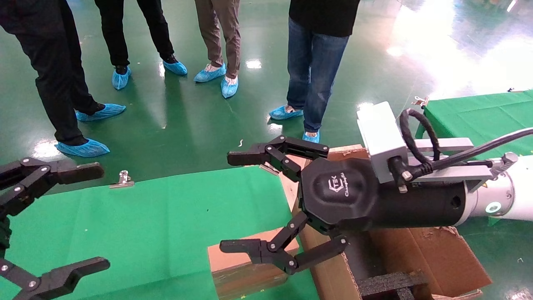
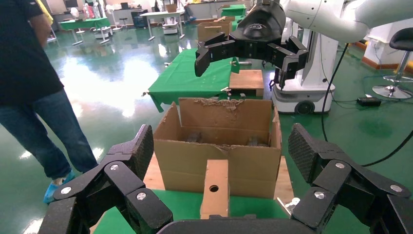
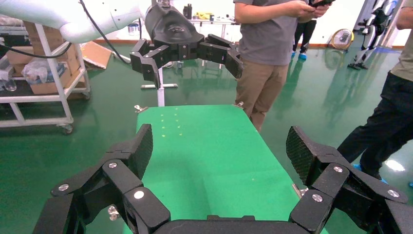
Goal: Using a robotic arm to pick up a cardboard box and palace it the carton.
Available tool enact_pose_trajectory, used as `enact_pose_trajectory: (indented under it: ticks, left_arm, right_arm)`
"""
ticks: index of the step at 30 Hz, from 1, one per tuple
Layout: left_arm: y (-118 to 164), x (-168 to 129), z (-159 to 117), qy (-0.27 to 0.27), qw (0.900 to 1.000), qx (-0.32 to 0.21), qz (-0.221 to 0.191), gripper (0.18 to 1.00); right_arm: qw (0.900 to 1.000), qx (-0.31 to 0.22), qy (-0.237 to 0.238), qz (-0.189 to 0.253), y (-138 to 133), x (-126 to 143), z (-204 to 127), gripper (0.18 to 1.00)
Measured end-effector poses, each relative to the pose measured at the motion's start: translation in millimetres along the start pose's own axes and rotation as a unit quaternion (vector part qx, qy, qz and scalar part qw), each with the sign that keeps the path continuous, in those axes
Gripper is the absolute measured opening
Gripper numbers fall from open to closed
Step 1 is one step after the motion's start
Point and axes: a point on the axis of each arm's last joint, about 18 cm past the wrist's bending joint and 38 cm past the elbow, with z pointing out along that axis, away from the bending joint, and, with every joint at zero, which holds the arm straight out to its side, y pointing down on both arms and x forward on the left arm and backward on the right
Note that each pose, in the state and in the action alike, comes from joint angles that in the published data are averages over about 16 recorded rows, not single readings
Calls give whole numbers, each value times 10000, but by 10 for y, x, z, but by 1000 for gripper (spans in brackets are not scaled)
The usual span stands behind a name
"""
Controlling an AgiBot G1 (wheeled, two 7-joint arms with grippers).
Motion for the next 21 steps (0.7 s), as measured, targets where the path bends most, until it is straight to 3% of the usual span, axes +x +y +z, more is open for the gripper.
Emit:
enact_pose_trajectory:
  ticks: [21]
  left_arm:
    - [0, 0, 0, 0, 10000, 0, 0, 999]
  right_arm:
    - [10000, -6, 6, 11, 6, 2, -1, 1001]
